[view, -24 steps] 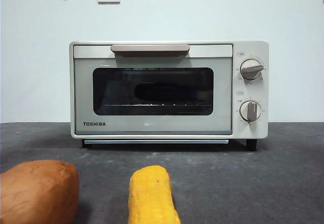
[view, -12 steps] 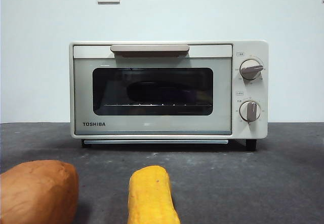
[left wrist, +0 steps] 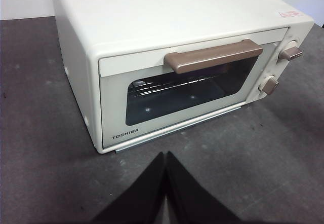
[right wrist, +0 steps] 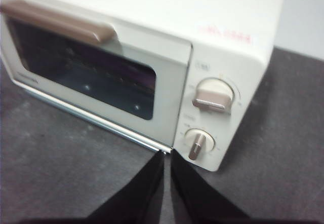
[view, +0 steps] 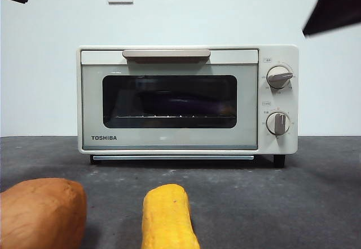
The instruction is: Take the eggplant from the table,put the eggplant in the oven
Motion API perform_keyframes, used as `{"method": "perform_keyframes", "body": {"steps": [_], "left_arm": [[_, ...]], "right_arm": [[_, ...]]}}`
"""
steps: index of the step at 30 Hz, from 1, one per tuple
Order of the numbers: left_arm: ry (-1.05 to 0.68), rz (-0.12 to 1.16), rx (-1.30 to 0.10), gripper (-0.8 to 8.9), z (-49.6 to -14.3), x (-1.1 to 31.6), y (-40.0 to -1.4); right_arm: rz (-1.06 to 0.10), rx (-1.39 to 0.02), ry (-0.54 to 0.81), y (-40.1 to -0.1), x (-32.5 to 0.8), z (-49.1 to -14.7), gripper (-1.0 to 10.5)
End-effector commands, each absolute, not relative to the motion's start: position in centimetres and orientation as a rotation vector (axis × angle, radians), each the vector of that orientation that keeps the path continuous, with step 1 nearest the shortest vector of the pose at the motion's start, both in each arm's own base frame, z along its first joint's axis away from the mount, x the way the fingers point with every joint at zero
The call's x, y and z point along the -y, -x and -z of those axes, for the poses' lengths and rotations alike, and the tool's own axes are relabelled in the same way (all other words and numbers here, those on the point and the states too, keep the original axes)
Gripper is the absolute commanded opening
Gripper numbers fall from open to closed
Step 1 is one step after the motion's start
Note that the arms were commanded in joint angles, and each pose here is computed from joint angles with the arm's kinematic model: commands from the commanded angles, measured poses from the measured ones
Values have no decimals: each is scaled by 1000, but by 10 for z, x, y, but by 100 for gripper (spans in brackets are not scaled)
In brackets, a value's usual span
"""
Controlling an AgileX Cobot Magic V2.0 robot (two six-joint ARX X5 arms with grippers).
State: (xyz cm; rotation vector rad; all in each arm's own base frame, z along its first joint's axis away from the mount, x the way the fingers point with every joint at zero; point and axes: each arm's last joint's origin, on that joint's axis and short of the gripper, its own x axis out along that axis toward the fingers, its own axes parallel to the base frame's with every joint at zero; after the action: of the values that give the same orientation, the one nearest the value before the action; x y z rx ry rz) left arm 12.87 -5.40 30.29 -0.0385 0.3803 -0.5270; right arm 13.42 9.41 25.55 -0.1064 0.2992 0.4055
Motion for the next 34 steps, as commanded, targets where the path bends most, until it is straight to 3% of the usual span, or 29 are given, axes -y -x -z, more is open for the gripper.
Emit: {"method": "perform_keyframes", "body": {"steps": [1, 13, 20, 27, 34], "left_arm": [[46, 527, -369, 8, -306, 55, -130], [46, 531, -362, 8, -306, 56, -130], [-25, 472, -131, 8, -321, 31, -85], [-25, 129, -3, 8, -273, 7, -72], [-19, 17, -95, 8, -209, -1, -81]], "right_arm": [[-405, -279, 86, -135, -96, -260, 5], [-404, -279, 86, -135, -96, -260, 5], [-404, -279, 86, -135, -96, -260, 5], [-404, -279, 86, -135, -96, -260, 5], [-404, -279, 86, -135, -96, -260, 5]]}}
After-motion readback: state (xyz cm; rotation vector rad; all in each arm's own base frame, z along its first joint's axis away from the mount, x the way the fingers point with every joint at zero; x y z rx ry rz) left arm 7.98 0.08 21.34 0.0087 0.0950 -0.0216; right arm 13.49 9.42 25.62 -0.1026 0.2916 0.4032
